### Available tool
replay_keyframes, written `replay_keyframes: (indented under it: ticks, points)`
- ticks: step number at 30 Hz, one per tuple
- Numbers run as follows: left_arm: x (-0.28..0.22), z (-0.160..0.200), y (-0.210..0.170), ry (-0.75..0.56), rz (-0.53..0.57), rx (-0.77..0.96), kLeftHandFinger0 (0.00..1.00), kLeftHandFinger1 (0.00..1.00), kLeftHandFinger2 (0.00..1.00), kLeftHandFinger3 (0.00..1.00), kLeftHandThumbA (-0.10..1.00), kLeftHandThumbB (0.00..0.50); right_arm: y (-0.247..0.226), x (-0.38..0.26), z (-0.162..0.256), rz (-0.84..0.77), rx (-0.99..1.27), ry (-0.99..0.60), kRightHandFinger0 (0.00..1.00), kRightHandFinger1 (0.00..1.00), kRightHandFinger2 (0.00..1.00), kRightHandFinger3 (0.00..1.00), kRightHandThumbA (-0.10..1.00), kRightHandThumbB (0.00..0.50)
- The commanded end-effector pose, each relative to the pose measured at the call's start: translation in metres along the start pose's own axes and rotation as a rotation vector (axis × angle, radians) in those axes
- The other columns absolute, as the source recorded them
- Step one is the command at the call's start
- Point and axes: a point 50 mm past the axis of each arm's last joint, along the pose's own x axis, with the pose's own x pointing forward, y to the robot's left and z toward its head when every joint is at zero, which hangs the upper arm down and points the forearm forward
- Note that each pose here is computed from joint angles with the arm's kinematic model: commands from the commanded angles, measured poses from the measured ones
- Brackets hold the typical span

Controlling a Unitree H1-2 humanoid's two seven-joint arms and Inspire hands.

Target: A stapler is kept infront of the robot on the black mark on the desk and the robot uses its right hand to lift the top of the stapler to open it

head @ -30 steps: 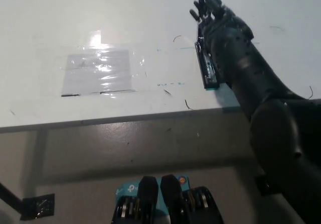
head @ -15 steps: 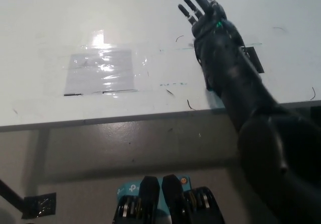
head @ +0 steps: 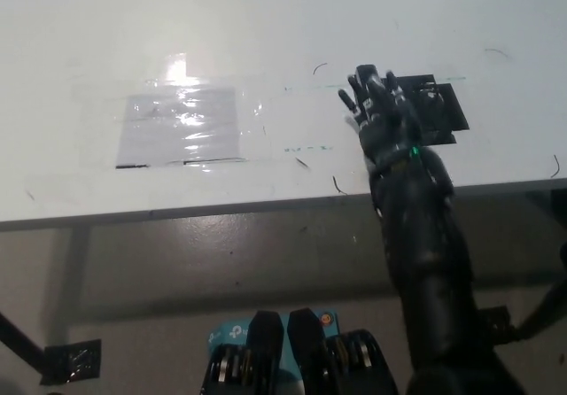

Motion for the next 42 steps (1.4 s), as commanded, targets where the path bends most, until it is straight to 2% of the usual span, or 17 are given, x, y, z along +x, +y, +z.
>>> replay_keyframes:
  ticks: [1, 6, 11, 14, 16, 18, 21, 23, 24, 28, 31, 32, 35, 37, 38, 39, 42]
  points:
    - [0.003, 0.023, 0.005, -0.059, -0.011, 0.024, 0.64, 0.63, 0.78, 0.91, 0.3, 0.129, 0.012, -0.083, 0.046, 0.282, -0.071, 0.006, 0.56, 0.63, 0.79, 0.96, 0.39, 0.0]
    - [0.004, 0.022, 0.007, -0.058, -0.016, 0.027, 0.61, 0.63, 0.76, 0.9, 0.31, 0.139, -0.012, -0.104, 0.073, 0.319, -0.121, -0.06, 0.56, 0.6, 0.75, 0.94, 0.46, 0.0]
    - [0.003, 0.023, 0.006, -0.054, -0.019, 0.018, 0.63, 0.65, 0.81, 0.93, 0.29, 0.101, -0.034, -0.119, 0.092, 0.33, -0.146, -0.094, 0.53, 0.58, 0.72, 0.94, 0.49, 0.0]
    - [0.003, 0.024, 0.006, -0.054, -0.016, 0.019, 0.6, 0.62, 0.76, 0.9, 0.29, 0.133, -0.057, -0.135, 0.103, 0.287, -0.163, -0.131, 0.52, 0.55, 0.68, 0.9, 0.42, 0.0]
    - [0.003, 0.024, 0.006, -0.055, -0.014, 0.021, 0.6, 0.62, 0.76, 0.9, 0.29, 0.135, -0.064, -0.141, 0.106, 0.279, -0.16, -0.135, 0.52, 0.55, 0.68, 0.91, 0.4, 0.0]
    - [0.003, 0.024, 0.006, -0.057, -0.016, 0.026, 0.6, 0.62, 0.75, 0.89, 0.29, 0.13, -0.073, -0.145, 0.11, 0.272, -0.187, -0.154, 0.51, 0.53, 0.68, 0.91, 0.39, 0.0]
    - [0.003, 0.025, 0.007, -0.053, -0.011, 0.023, 0.62, 0.62, 0.77, 0.91, 0.27, 0.127, -0.088, -0.144, 0.115, 0.227, -0.257, -0.2, 0.45, 0.46, 0.6, 0.88, 0.34, 0.0]
    - [0.003, 0.025, 0.008, -0.054, -0.014, 0.018, 0.64, 0.62, 0.78, 0.92, 0.26, 0.102, -0.105, -0.143, 0.118, 0.168, -0.346, -0.258, 0.45, 0.46, 0.56, 0.85, 0.31, 0.0]
    - [0.003, 0.024, 0.008, -0.054, -0.016, 0.014, 0.63, 0.64, 0.79, 0.93, 0.27, 0.107, -0.116, -0.139, 0.118, 0.132, -0.411, -0.297, 0.41, 0.43, 0.53, 0.83, 0.32, 0.0]
    - [0.004, 0.025, 0.009, -0.057, -0.013, 0.015, 0.63, 0.64, 0.79, 0.92, 0.29, 0.107, -0.144, -0.121, 0.113, 0.058, -0.542, -0.354, 0.4, 0.42, 0.54, 0.83, 0.34, 0.0]
    - [0.004, 0.023, 0.01, -0.056, -0.013, 0.019, 0.66, 0.65, 0.79, 0.94, 0.29, 0.087, -0.176, -0.103, 0.106, -0.055, -0.684, -0.423, 0.32, 0.32, 0.43, 0.74, 0.27, 0.0]
    - [0.004, 0.022, 0.01, -0.051, -0.005, 0.017, 0.65, 0.64, 0.78, 0.94, 0.29, 0.1, -0.19, -0.096, 0.103, -0.1, -0.769, -0.457, 0.28, 0.3, 0.42, 0.71, 0.29, 0.017]
    - [0.002, 0.021, 0.01, -0.044, 0.001, 0.015, 0.64, 0.64, 0.77, 0.93, 0.28, 0.091, -0.212, -0.087, 0.097, -0.168, -0.81, -0.488, 0.28, 0.32, 0.43, 0.68, 0.29, 0.047]
    - [0.002, 0.02, 0.01, -0.049, -0.008, 0.02, 0.64, 0.64, 0.78, 0.94, 0.29, 0.101, -0.231, -0.082, 0.09, -0.223, -0.855, -0.514, 0.31, 0.35, 0.46, 0.68, 0.3, 0.061]
    - [0.002, 0.019, 0.011, -0.047, -0.008, 0.018, 0.65, 0.64, 0.77, 0.94, 0.29, 0.104, -0.234, -0.082, 0.087, -0.24, -0.858, -0.514, 0.32, 0.35, 0.46, 0.68, 0.3, 0.04]
    - [0.004, 0.019, 0.011, -0.043, -0.009, 0.019, 0.67, 0.64, 0.77, 0.93, 0.29, 0.094, -0.241, -0.084, 0.078, -0.267, -0.843, -0.513, 0.27, 0.32, 0.43, 0.67, 0.28, 0.033]
    - [0.004, 0.019, 0.012, -0.053, -0.012, 0.018, 0.65, 0.63, 0.77, 0.95, 0.3, 0.104, -0.237, -0.081, 0.077, -0.257, -0.851, -0.519, 0.3, 0.35, 0.44, 0.66, 0.27, 0.033]
